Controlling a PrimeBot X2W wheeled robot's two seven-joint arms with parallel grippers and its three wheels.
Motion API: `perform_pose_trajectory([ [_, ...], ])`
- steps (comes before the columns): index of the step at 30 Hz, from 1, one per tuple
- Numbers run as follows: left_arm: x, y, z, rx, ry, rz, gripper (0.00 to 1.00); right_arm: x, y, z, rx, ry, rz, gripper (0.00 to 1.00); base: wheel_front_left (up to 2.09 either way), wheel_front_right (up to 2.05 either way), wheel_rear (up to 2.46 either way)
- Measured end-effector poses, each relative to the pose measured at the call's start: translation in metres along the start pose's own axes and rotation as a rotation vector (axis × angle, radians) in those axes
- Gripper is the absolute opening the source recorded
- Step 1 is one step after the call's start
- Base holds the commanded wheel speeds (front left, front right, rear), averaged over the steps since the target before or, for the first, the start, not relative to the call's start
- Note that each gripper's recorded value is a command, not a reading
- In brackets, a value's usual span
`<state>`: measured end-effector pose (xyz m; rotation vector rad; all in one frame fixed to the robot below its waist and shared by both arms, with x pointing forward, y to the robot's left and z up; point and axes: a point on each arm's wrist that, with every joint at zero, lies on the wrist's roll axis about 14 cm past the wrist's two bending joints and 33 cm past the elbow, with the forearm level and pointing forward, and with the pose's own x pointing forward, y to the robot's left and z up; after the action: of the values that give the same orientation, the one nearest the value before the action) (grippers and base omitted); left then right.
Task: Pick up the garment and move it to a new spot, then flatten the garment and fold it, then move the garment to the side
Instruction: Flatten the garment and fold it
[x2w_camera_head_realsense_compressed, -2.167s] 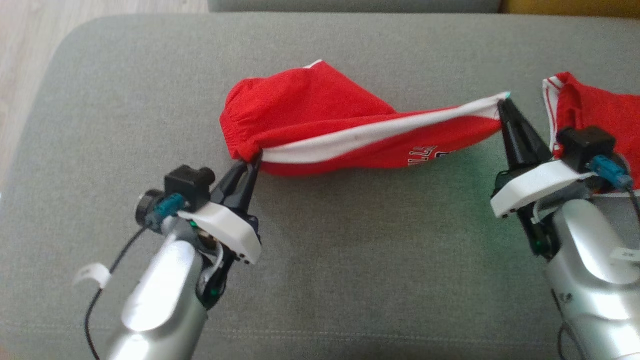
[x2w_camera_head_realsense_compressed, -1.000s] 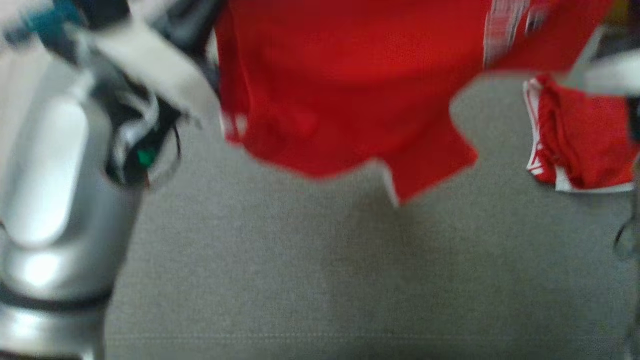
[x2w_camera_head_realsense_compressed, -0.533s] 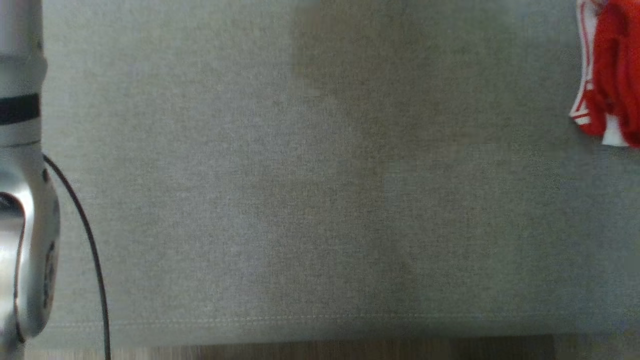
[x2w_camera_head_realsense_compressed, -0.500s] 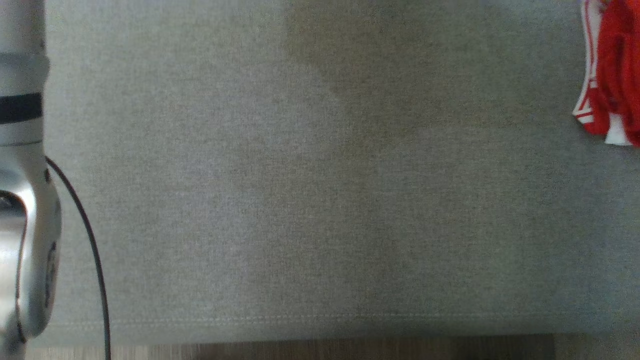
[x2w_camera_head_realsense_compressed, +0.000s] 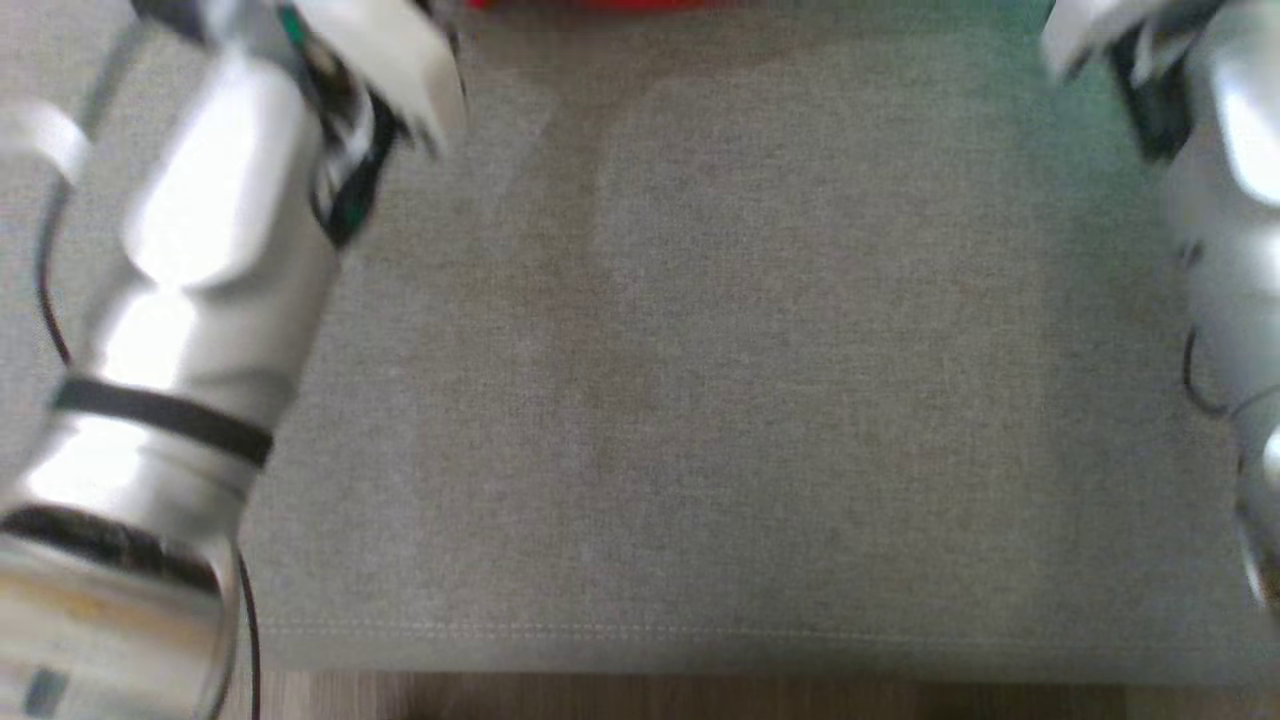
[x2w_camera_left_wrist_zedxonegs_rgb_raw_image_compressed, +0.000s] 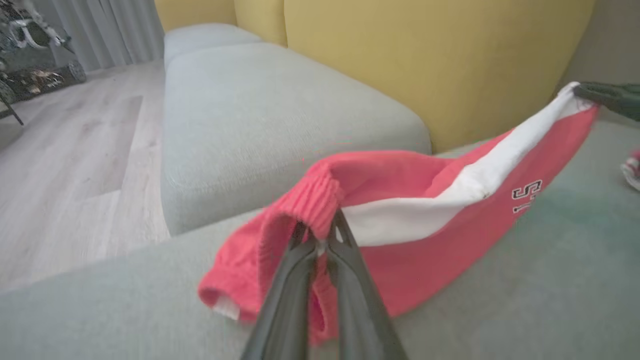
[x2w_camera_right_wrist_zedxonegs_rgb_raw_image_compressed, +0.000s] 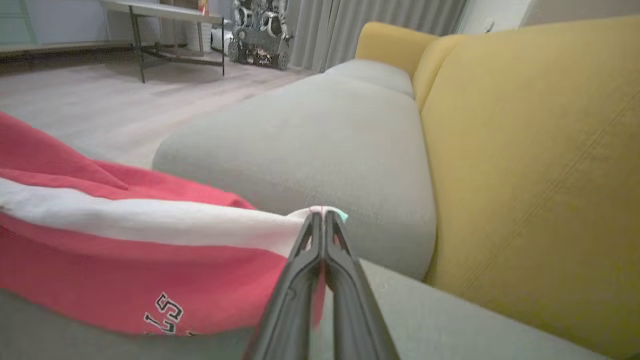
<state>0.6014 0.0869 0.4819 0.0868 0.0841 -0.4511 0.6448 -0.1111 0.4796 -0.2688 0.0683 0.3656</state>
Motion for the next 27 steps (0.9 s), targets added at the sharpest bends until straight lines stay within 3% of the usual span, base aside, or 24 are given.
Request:
perform_pose_trajectory([
  [10, -0.072, -0.039, -0.063, 0.012, 0.177, -0.086, 0.0, -0.055, 0.032, -0.039, -0.013, 0.143, 0.091, 0.0, 0.0, 0.0, 0.0],
  [27, -0.138, -0.095, -0.057, 0.06, 0.17, -0.184, 0.0, -0.165, 0.016, -0.065, -0.038, 0.355, 0.116, 0.0, 0.0, 0.0, 0.0],
])
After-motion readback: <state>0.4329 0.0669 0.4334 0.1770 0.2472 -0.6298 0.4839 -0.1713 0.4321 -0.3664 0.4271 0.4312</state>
